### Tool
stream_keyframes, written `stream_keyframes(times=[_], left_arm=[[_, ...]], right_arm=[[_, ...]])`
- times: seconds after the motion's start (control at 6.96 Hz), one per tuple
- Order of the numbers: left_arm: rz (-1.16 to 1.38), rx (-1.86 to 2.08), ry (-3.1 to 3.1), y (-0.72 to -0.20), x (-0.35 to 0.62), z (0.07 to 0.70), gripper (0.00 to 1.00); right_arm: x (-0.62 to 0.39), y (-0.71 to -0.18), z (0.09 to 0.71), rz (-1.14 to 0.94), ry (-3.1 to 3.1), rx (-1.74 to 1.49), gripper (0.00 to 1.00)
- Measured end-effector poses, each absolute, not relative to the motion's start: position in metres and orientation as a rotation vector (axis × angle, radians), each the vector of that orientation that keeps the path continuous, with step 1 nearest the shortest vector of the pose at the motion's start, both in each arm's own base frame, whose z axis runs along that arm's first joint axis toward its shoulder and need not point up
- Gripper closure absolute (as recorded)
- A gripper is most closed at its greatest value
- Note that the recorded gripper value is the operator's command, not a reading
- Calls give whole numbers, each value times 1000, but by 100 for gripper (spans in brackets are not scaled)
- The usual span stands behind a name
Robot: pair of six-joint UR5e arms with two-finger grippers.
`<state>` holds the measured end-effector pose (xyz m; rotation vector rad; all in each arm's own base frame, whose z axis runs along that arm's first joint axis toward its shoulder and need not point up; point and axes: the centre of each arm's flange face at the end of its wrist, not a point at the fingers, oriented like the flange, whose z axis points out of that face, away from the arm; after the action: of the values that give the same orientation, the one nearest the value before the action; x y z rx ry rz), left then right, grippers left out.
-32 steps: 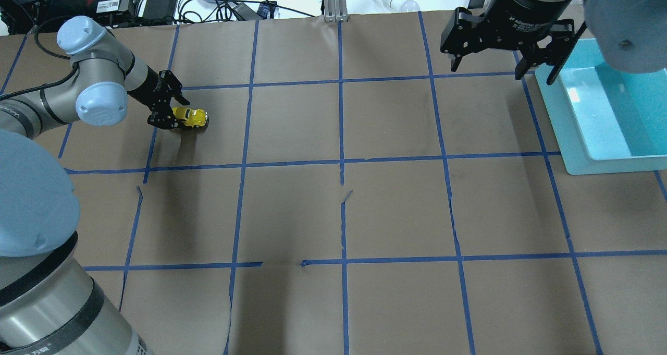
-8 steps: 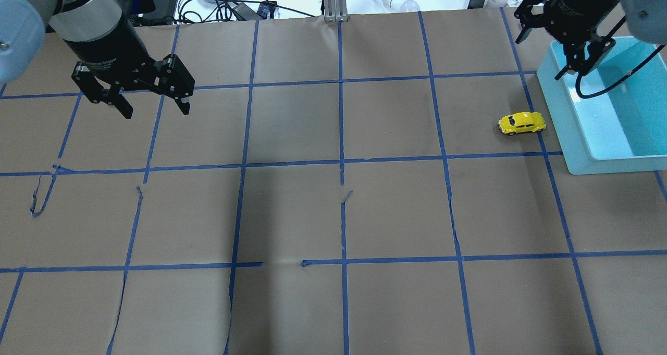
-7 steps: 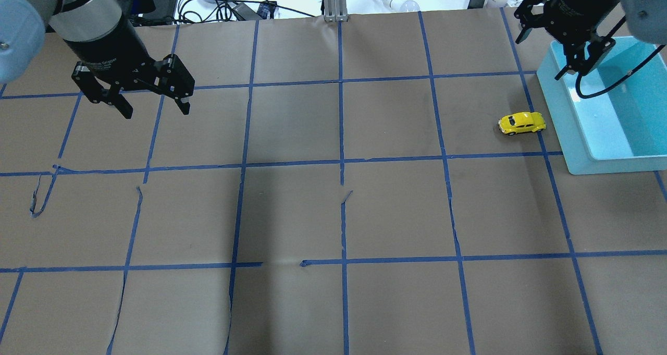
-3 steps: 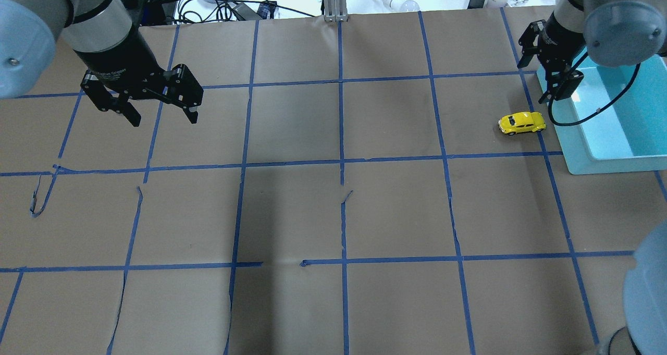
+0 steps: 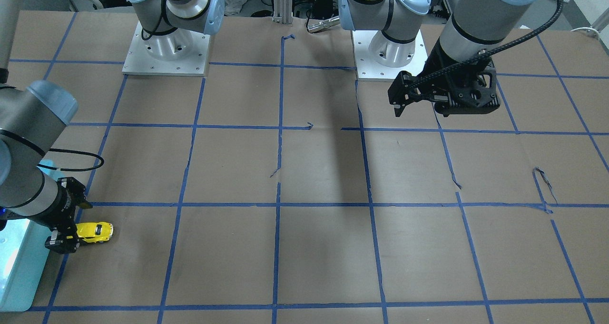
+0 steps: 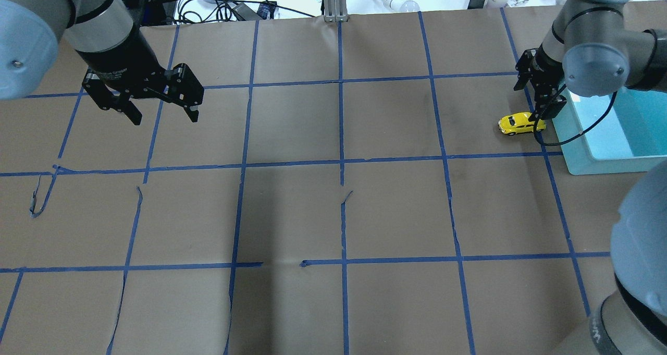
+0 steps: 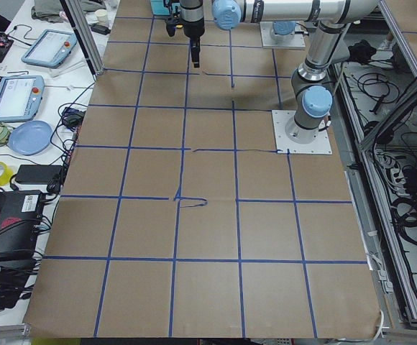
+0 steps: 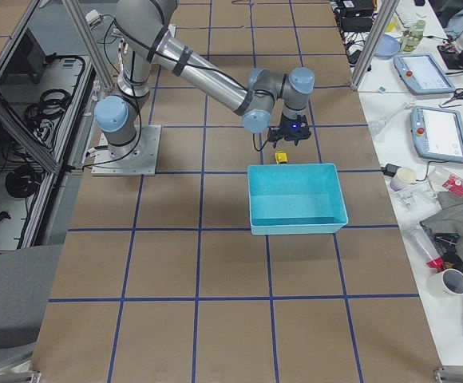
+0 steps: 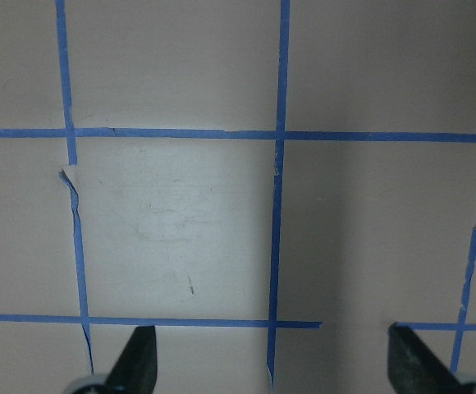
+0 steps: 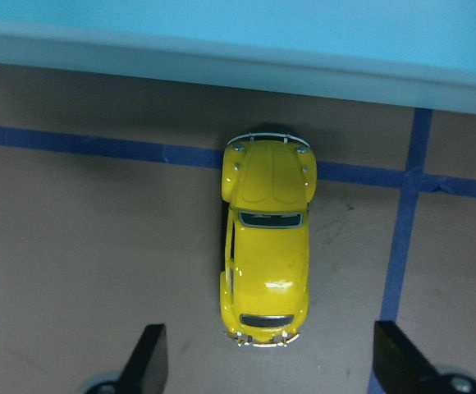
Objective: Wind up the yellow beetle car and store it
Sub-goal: 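Close the right gripper on the car's rear end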
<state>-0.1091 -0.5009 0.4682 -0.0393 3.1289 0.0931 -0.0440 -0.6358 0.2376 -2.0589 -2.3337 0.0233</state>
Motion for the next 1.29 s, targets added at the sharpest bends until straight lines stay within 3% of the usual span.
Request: stream_keyframes(times=[0.14,0.29,0.58,0.86,1.01,1.29], left_arm=[[74,-39,3128,-501,-109,467,0],[63,-35,3127,-502,-109,466,0],[56,-22,3125,-502,-108,466,0],[56,-20,3124,-502,-108,465,0],[56,-20,3124,-503,-108,465,0],[55,-20,3124,-503,-107,465,0]], right_arm=[[-46,-637,231,24,-2320,-2055,10],[-52,-637,221,26,-2295,-2040,21],[-61,-637,203,-2,-2266,-2033,21],[-63,-638,198,-10,-2264,-2034,60],[-64,-639,198,-2,-2268,-2039,72],[-63,-641,199,11,-2289,-2057,80]])
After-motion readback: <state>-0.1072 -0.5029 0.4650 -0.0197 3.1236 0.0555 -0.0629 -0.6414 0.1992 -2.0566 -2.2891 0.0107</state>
